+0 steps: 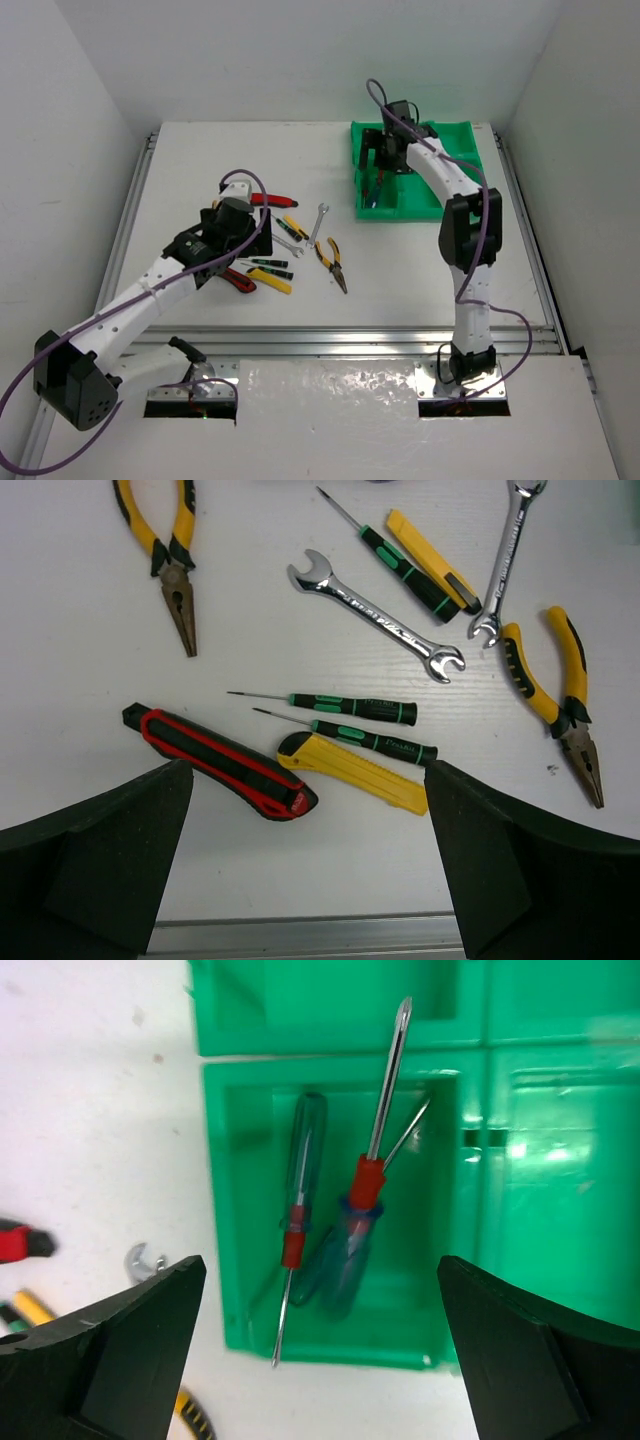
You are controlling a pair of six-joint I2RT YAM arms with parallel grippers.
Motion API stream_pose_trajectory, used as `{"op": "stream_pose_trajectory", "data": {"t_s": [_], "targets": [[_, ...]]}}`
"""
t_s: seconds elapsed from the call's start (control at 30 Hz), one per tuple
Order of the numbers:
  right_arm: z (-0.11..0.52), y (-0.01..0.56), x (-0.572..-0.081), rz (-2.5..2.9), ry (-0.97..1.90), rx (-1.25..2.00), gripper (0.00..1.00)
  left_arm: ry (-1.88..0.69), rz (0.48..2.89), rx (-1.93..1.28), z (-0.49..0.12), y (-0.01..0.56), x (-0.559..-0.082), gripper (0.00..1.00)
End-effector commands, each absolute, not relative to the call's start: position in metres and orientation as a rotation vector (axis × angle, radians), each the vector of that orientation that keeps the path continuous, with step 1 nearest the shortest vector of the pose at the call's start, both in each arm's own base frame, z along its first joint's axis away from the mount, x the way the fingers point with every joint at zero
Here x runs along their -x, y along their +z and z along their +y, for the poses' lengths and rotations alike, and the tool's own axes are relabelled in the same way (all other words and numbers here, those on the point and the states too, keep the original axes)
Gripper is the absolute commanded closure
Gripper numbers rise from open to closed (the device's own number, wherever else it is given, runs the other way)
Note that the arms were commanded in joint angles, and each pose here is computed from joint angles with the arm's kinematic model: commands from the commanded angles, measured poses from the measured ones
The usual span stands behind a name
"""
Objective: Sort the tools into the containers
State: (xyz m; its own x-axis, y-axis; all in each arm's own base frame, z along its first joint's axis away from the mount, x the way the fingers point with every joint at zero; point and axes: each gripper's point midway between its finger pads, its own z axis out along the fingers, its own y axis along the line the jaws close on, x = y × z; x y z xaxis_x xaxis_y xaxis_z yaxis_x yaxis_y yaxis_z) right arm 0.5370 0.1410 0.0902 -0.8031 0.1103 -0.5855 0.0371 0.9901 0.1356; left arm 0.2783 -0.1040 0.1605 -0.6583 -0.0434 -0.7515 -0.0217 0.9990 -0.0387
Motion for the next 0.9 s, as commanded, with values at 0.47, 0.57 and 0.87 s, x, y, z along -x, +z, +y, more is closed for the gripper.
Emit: {"op": "stream_pose_trajectory", "data": {"t_s": [0.47,0.57,0.87], "targets": [[0.212,0.159,-0.379,2.402,0.448,0.377,0.15,0.124,1.913,0.447,-0.018,0.249,-0.252,0.0],[0.237,0.138,-0.337,2.43,0.369,0.521,0.15,0.017,1.874,0.448,-0.025,0.255,-0.248,0.0],[0.269,0.077,-0.304,2.548,0.266,0.583,0.2,-0.021,1.934,0.367,-0.042,0.244,-0.256,0.0]]}}
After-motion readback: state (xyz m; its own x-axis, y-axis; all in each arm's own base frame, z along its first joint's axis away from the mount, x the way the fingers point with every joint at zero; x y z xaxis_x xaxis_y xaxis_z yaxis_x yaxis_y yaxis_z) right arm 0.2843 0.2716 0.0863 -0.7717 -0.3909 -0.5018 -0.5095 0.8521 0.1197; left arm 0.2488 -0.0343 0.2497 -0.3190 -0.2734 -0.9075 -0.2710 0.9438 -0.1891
